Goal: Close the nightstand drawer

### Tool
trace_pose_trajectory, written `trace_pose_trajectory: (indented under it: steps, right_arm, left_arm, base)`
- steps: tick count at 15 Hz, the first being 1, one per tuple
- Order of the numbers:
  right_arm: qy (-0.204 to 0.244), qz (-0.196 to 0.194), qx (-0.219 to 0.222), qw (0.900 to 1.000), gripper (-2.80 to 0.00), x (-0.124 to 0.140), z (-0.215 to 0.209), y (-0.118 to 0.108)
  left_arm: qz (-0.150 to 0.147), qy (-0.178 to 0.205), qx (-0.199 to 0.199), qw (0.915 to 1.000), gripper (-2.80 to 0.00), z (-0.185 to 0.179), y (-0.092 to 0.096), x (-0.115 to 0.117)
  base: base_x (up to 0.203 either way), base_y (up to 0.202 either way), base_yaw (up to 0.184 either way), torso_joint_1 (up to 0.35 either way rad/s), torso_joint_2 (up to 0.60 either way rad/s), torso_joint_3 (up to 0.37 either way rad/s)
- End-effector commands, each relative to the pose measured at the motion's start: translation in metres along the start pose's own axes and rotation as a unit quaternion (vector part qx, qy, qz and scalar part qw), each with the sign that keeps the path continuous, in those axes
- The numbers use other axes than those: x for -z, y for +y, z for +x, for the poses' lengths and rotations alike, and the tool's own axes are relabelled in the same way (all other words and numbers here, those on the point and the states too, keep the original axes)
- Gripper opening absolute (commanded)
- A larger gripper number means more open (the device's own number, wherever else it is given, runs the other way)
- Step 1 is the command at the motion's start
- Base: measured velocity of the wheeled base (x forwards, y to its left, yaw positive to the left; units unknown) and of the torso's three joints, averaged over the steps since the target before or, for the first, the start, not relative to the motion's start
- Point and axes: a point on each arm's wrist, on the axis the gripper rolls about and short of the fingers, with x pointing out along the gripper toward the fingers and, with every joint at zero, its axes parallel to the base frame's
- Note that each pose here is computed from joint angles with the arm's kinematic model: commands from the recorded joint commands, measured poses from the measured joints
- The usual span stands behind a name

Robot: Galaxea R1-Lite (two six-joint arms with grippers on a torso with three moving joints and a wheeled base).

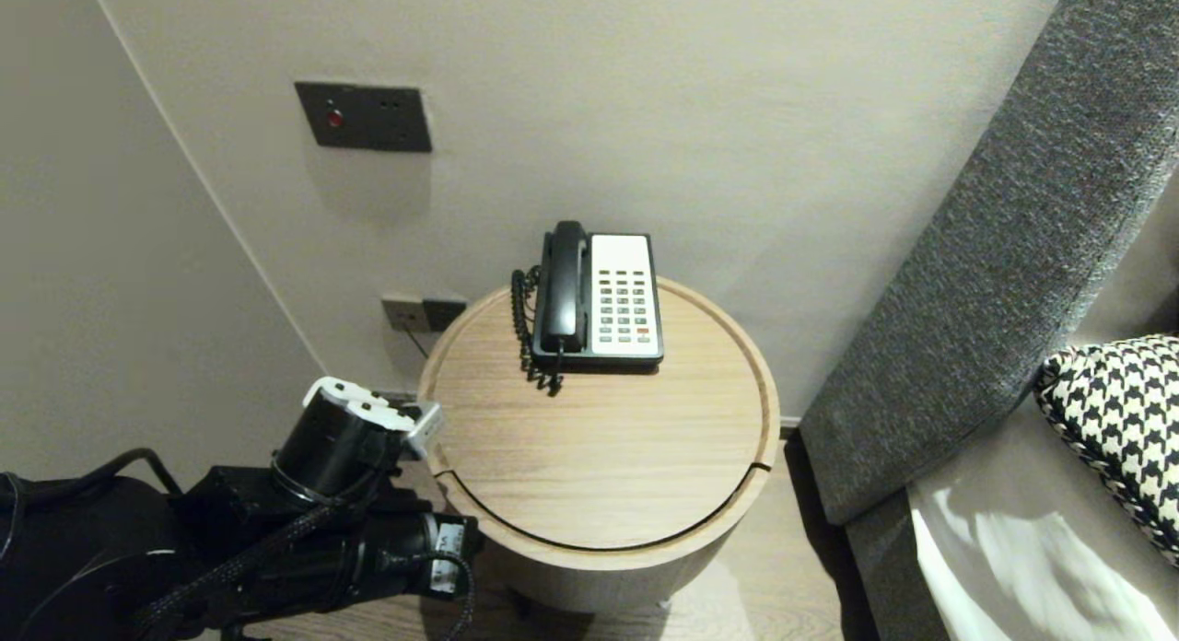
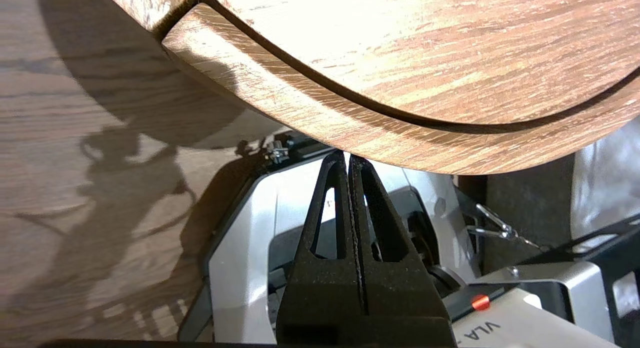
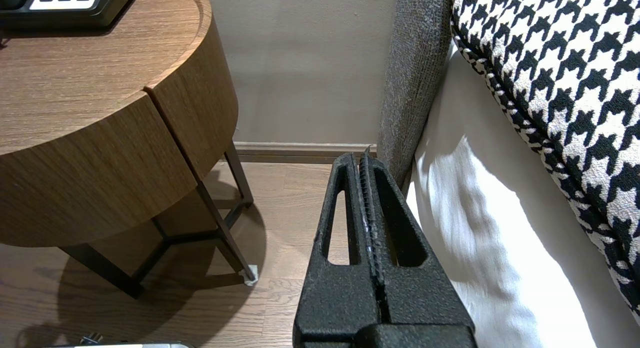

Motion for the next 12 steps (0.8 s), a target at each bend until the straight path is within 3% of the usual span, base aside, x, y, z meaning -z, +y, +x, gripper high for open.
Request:
trace_pose_trajectory:
  steps: [1, 8, 12]
  right_arm:
    - [0.019, 0.000, 0.001, 1.000, -2.80, 0.011, 0.002, 0.000]
    - [0.020, -0.001, 0.001, 1.000, -2.80, 0.011, 0.002, 0.000]
    - [0.019, 0.000, 0.001, 1.000, -2.80, 0.011, 0.002, 0.000]
  left_arm:
    - [-0.001, -0.005, 0.001, 1.0000, -2.80, -0.002, 0.000, 0.000]
    - [0.006, 0.023, 0.001, 0.9997, -2.80, -0.017, 0.010, 0.028]
    - [-0.014, -0.001, -0.026, 0.9996, -2.80, -0.039, 0.030, 0.039]
  base:
    - [0.000, 0.000, 0.000, 0.000, 0.00, 0.000]
    - [0.000, 0.000, 0.000, 0.000, 0.00, 0.000]
    - [0.000, 0.000, 0.000, 0.000, 0.00, 0.000]
